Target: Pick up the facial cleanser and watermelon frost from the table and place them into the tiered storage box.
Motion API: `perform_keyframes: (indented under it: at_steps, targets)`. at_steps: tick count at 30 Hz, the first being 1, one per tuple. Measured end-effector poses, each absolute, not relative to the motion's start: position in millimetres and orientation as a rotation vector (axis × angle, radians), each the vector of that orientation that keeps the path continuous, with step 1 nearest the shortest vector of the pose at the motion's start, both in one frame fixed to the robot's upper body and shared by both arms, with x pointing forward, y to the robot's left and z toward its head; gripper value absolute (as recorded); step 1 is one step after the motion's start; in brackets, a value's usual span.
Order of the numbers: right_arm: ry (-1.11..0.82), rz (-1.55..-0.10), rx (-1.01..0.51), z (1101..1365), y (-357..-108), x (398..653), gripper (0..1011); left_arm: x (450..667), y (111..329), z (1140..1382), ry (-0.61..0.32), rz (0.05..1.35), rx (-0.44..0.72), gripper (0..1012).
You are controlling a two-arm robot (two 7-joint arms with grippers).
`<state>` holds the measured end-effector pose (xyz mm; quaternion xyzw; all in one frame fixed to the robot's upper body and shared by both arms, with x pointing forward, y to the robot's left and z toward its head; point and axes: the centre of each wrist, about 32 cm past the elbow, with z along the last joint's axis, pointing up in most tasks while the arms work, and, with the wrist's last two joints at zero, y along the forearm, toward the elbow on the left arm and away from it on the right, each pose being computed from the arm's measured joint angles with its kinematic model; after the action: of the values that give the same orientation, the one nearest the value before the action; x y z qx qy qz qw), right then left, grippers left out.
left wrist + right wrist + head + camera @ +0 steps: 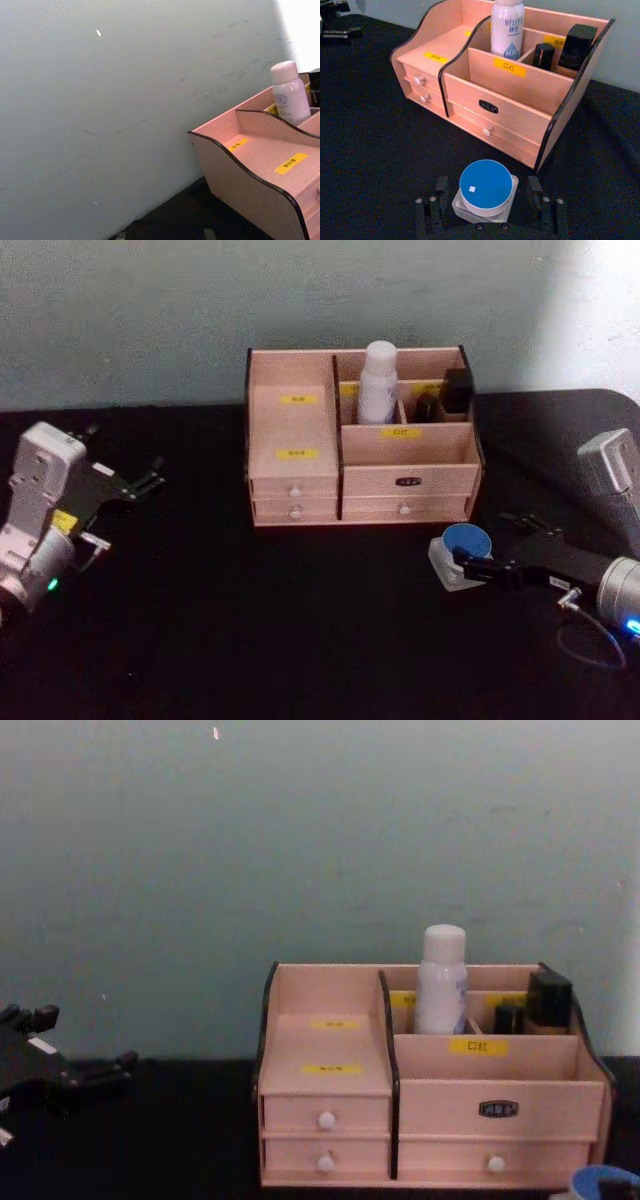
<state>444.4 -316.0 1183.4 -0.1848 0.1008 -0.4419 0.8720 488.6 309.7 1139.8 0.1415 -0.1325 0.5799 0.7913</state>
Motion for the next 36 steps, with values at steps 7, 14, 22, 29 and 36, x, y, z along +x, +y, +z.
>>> perform_keyframes:
  at_steps: [7,14,22,29,36]
  targets:
    - [0.222,-0.908,-0.398,1180,-315,447,1000,489,310,1140,-0.285,1.248,0.304,1001]
    - [0.23,-0.898,-0.41,1176,-315,449,1000,489,310,1140,-0.285,1.248,0.304,1001]
    - [0.234,-0.899,-0.418,1172,-314,452,1000,489,310,1140,-0.285,1.248,0.304,1001]
    - [0.236,-0.901,-0.419,1170,-314,455,1000,489,310,1140,-0.285,1.248,0.304,1001]
    - [0.24,-0.901,-0.422,1169,-314,458,1000,489,310,1140,-0.285,1.248,0.305,1001]
